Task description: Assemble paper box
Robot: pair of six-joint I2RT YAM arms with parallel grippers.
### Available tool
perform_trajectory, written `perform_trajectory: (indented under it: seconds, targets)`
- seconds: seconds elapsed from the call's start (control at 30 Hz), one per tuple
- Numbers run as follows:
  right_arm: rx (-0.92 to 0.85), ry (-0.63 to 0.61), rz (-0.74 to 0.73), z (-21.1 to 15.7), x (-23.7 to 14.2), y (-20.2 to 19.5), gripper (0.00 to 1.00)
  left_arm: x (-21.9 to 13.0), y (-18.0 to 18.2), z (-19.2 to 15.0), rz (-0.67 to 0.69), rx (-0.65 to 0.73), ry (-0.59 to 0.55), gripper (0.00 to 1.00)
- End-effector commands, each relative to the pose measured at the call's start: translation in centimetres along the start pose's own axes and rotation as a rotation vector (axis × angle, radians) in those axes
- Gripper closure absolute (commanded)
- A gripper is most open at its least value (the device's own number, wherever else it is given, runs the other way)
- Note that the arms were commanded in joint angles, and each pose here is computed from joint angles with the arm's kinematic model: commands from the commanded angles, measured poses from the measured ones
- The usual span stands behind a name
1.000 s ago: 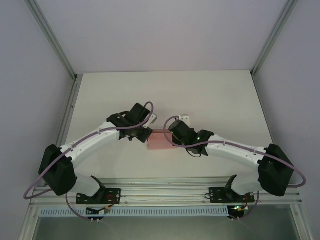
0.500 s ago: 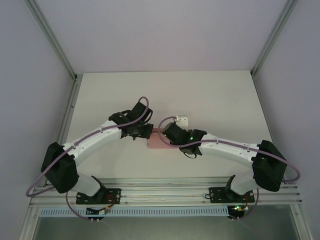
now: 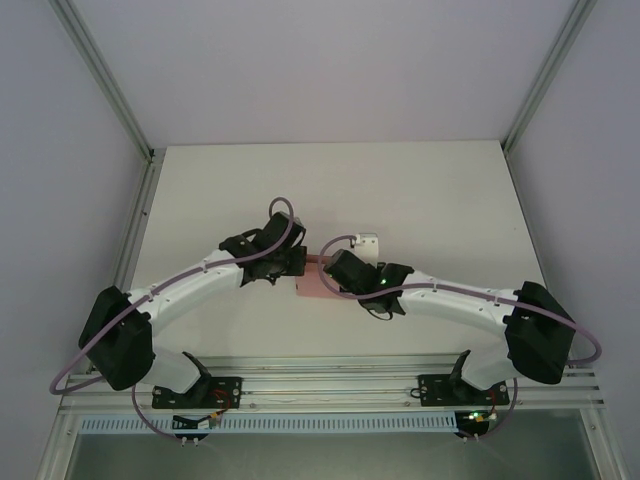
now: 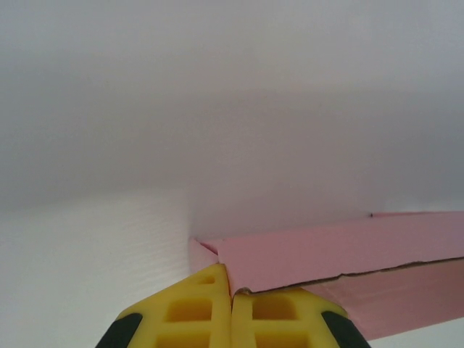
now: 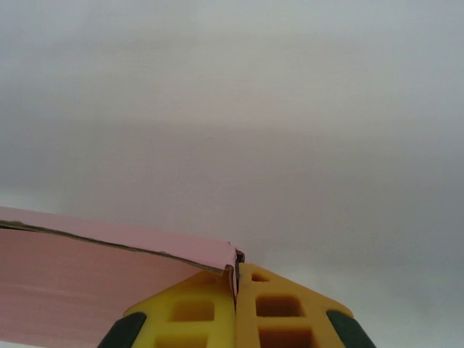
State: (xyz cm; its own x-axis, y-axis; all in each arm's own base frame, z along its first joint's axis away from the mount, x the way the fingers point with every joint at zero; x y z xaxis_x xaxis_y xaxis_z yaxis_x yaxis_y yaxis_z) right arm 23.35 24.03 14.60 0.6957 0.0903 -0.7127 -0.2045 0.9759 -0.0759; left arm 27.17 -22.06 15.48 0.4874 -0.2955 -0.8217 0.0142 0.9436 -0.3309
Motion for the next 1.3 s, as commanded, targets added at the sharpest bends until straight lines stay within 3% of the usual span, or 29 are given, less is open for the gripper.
perform_trajectory:
  seconds: [0.0,0.17,0.4,0.6,0.8,0.87,0.9,0.93,1.17,1.27]
  targets:
    - [-0.023,0.087,-0.012,-2.7,0.3,-0.5,1.0,1.1,1.1,-2.9,0.025,-0.031,0.08,1.0]
    - [-0.034,0.081,-0.001,-2.9,0.3,-0.3,1.0,1.2,1.9,-4.4,0.021,0.002,0.112,1.0]
    - [-0.12,0.021,0.059,-5.4,1.1,0.5,1.0,2.2,4.9,-9.0,0.048,0.083,0.167,1.0]
    - [-0.14,-0.018,0.099,-7.8,2.0,0.6,1.0,3.4,5.4,-10.5,-0.024,0.096,0.113,1.0]
    - [-0.156,-0.024,0.102,-9.2,2.7,0.4,1.0,3.6,6.2,-10.8,0.008,0.129,0.067,1.0]
    - [-0.169,-0.009,0.076,-9.3,2.8,0.1,1.0,3.1,6.2,-10.3,0.044,0.111,0.065,0.94]
    - [-0.179,-0.001,0.062,-9.2,2.7,0.1,1.0,2.7,5.9,-10.1,0.048,0.11,0.075,0.79]
    - [-0.186,0.003,0.048,-9.1,2.6,-0.1,1.0,2.4,5.7,-9.9,0.053,0.108,0.084,0.7]
    - [-0.165,-0.003,0.025,-8.7,2.1,-0.6,1.0,-1.0,4.1,-7.2,0.033,0.045,0.02,0.58]
    - [-0.16,-0.001,0.015,-8.7,1.9,-0.9,1.0,-2.4,4.2,-6.3,0.066,0.025,0.007,0.48]
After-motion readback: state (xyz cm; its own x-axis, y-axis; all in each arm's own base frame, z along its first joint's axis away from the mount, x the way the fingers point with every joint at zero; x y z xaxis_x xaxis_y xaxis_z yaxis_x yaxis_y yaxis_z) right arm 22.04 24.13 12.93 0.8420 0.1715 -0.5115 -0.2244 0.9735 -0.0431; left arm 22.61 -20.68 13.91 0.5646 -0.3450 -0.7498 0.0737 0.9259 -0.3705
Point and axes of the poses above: each hand's point on the last joint's axis, 136 mm out from that joint toward the fingers, its own x axis out along the fingers, its own y axis along the line the jaws close on, z = x × y, the point moved 3 cm from there along -x, back along the fingers, and after that the axes turned 11 degrees about -x, right-handed, at the moved point
